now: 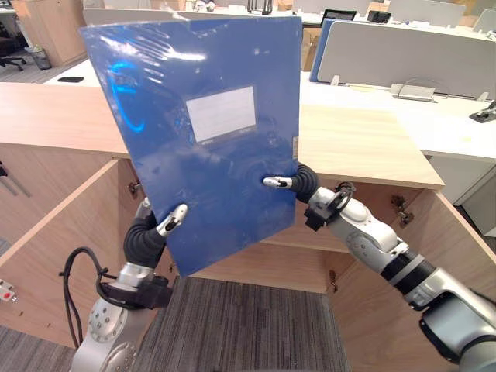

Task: Walk over to the cabinet, pick up the folder, carry it to the office cabinet, place the folder inside the office cabinet, then close the office cabinet door

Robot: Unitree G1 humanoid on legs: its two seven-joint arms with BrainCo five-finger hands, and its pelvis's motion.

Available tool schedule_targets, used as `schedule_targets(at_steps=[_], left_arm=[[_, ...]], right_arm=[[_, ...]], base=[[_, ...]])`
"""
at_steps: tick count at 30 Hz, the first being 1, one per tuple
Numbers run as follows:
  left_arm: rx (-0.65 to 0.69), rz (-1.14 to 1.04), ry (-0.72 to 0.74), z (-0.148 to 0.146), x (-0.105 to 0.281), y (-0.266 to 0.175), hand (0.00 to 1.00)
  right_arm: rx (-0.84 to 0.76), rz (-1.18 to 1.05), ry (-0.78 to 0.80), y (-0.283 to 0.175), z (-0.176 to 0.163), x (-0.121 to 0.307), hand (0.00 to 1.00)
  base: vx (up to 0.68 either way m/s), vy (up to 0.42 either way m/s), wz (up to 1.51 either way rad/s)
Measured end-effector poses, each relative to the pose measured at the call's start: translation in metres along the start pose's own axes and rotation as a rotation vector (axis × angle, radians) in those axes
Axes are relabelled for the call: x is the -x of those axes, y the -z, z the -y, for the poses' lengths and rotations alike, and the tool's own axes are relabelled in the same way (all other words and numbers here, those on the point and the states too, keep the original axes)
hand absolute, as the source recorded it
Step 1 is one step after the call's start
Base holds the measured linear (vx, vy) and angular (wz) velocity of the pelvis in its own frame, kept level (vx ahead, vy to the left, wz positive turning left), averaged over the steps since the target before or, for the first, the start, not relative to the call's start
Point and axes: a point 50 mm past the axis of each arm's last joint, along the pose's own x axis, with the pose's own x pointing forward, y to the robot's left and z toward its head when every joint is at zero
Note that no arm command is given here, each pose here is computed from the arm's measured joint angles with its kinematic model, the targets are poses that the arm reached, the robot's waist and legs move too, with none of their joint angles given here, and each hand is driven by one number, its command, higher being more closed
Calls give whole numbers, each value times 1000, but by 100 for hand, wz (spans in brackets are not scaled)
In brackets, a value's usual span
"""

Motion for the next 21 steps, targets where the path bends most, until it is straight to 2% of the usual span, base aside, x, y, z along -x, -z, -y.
schedule_targets(at_steps=[8, 16, 17, 19, 21], left_arm=[[98, -26, 34, 10, -2, 9, 0], [395, -203, 16, 1, 21, 72, 0], [432, -260, 0, -3, 33, 87, 0], [466, -404, -128, -18, 65, 116, 0], [470, -609, -307, -34, 117, 144, 0]], right_arm=[[19, -52, -1, 2, 8, 10, 100], [-116, -50, 180, 47, 5, 54, 100], [-158, -27, 242, 53, 8, 66, 100], [-216, 73, 373, 49, 20, 82, 100], [-222, 194, 571, 36, 44, 110, 100]], base=[[-7, -1, -7], [-27, 6, -5], [-19, 9, -15], [-12, 7, -18], [-5, -9, -12]])
